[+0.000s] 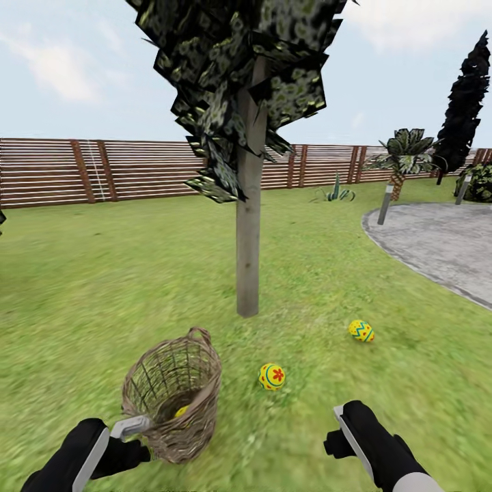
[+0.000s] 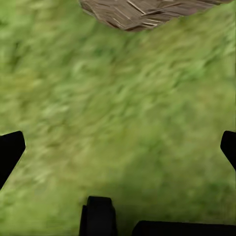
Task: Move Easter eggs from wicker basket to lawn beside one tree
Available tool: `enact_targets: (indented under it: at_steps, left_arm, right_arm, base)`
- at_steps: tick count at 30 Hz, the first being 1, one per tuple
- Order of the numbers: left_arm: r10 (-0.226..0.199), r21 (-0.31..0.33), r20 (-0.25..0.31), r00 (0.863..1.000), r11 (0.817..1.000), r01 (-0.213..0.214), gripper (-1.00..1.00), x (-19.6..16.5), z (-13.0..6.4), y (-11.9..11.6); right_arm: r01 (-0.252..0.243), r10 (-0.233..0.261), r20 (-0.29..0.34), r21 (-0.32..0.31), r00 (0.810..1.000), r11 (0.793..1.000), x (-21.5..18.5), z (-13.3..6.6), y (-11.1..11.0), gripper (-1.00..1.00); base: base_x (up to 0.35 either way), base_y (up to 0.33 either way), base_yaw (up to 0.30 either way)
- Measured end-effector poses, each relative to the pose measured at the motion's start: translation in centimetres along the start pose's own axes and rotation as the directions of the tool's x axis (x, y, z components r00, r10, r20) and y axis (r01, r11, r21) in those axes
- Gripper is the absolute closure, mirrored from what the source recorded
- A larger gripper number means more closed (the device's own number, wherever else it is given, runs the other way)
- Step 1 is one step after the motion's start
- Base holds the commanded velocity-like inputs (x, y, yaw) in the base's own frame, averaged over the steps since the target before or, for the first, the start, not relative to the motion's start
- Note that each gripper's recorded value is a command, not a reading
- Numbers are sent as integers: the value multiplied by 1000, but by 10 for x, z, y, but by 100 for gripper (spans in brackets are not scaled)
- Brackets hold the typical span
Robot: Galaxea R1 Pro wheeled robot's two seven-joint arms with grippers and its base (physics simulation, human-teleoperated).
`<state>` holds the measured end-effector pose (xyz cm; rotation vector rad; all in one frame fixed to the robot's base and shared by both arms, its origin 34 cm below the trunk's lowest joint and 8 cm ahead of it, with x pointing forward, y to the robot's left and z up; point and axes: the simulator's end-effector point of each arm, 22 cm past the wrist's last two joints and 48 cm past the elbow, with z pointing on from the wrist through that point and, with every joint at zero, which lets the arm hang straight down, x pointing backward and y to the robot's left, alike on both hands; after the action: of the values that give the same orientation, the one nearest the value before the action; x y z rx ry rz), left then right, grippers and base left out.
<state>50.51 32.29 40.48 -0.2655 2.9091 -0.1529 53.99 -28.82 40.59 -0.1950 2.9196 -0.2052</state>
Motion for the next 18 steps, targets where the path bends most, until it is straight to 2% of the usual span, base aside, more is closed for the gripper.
enact_targets:
  at_steps: [11, 16, 18]
  left_arm:
    - [-3, -1, 2, 1000, 1000, 3, -100, -1, 0, 1]
    - [-6, 5, 5, 1000, 1000, 6, -100, -2, -1, 2]
    - [-5, 42, 4, 1000, 999, 5, -100, -2, -2, -6]
  right_arm:
    - [0, 0, 0, 0, 1000, 1000, 0, 0, 0, -100]
    - [0, 0, 0, 0, 1000, 1000, 0, 0, 0, -100]
    - [1, -1, 0, 0, 1000, 1000, 0, 0, 0, -100]
  base:
    - [-9, 318, 0]
    - [150, 303, 0]
    - [237, 271, 0]
